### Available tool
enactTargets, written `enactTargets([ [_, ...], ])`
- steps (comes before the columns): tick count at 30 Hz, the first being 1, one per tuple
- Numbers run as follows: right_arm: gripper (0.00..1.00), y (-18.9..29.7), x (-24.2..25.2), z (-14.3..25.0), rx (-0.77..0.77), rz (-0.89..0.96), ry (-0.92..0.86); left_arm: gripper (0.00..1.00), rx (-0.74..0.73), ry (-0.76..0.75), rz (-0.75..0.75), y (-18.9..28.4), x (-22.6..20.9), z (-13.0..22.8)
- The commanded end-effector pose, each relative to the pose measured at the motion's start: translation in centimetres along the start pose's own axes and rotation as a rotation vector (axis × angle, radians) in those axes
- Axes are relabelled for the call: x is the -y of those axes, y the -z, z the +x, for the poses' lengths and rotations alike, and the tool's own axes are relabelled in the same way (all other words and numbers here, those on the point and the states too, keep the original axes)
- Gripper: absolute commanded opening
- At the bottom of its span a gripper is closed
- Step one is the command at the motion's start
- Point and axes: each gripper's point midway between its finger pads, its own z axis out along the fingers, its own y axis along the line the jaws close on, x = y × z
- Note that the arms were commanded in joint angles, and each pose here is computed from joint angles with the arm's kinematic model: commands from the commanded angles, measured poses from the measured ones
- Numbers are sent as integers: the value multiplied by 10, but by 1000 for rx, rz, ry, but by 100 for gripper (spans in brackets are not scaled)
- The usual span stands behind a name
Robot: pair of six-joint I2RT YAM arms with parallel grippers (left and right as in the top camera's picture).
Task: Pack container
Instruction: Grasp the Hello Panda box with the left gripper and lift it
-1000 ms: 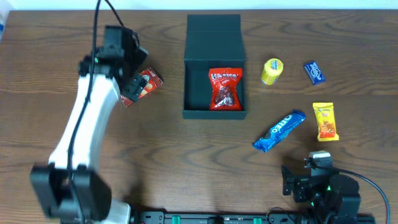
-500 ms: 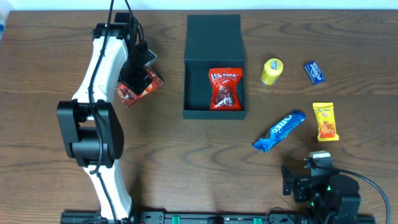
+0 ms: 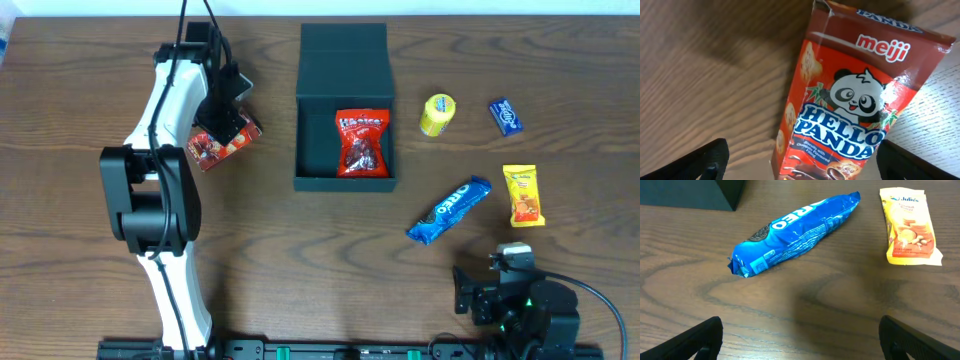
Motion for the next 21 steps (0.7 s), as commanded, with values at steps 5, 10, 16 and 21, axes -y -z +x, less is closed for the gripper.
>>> enactTargets([
  [5,99,-1,0,2,-3,-3,7,95,37,-66,104,-1,15,-4],
  [10,99,-1,0,2,-3,-3,7,95,34,-79,130,0,21,-2],
  [16,99,-1,0,2,-3,-3,7,95,26,-91,137,-4,24,0],
  [21,99,-1,0,2,-3,-3,7,95,7,-95,147,-17,26,0],
])
